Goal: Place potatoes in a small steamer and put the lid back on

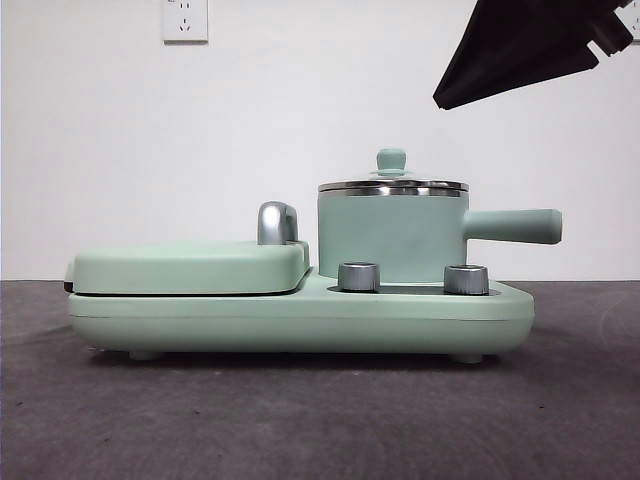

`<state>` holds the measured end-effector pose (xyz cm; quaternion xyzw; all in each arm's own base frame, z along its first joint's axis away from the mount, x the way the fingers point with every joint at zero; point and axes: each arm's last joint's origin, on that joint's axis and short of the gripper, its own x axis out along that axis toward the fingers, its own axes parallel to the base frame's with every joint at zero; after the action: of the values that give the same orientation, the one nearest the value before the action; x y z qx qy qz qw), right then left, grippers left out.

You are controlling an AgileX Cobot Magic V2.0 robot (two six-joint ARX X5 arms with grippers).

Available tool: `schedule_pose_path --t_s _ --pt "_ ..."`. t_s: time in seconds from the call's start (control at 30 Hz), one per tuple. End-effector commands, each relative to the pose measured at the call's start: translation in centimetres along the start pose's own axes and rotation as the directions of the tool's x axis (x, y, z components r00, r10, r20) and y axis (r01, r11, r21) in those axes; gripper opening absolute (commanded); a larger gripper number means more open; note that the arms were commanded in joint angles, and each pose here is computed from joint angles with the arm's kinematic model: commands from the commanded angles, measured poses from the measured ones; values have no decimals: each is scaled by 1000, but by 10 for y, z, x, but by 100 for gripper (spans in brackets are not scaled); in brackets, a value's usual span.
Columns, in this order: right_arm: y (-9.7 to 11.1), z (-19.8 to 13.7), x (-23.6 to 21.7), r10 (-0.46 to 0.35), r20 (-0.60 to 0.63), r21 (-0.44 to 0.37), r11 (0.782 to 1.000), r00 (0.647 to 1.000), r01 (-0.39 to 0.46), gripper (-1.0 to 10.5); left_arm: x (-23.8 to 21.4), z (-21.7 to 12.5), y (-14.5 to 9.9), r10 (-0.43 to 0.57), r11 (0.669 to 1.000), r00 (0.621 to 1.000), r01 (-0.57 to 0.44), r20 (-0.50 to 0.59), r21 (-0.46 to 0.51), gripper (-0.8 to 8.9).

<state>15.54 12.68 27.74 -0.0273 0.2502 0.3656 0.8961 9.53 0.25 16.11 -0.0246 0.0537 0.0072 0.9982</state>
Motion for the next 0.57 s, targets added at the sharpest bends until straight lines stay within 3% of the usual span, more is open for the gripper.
schedule_pose_path --t_s 0.03,0.13,0.23,0.33,0.43,0.57 --pt "2 6 -1 8 25 3 1000 1000 -8 21 2 -6 0 2 1000 1000 -2 -10 -2 10" --pt "1 7 -2 -9 34 -72 997 999 11 21 2 -6 0 2 1000 1000 -2 -10 -2 10" --pt "-8 5 -9 -89 66 -126 987 994 97 21 2 -6 0 2 1000 1000 -2 -10 -2 10" --pt "-26 -7 -19 -170 154 -110 976 973 188 21 2 -6 0 2 1000 1000 -2 -10 -2 10" --pt "-44 -34 -34 -253 267 -57 959 930 278 21 2 -6 0 2 1000 1000 -2 -10 -2 10" --pt "-58 -77 -52 -393 379 11 907 838 421 21 2 -6 0 2 1000 1000 -2 -10 -2 10"
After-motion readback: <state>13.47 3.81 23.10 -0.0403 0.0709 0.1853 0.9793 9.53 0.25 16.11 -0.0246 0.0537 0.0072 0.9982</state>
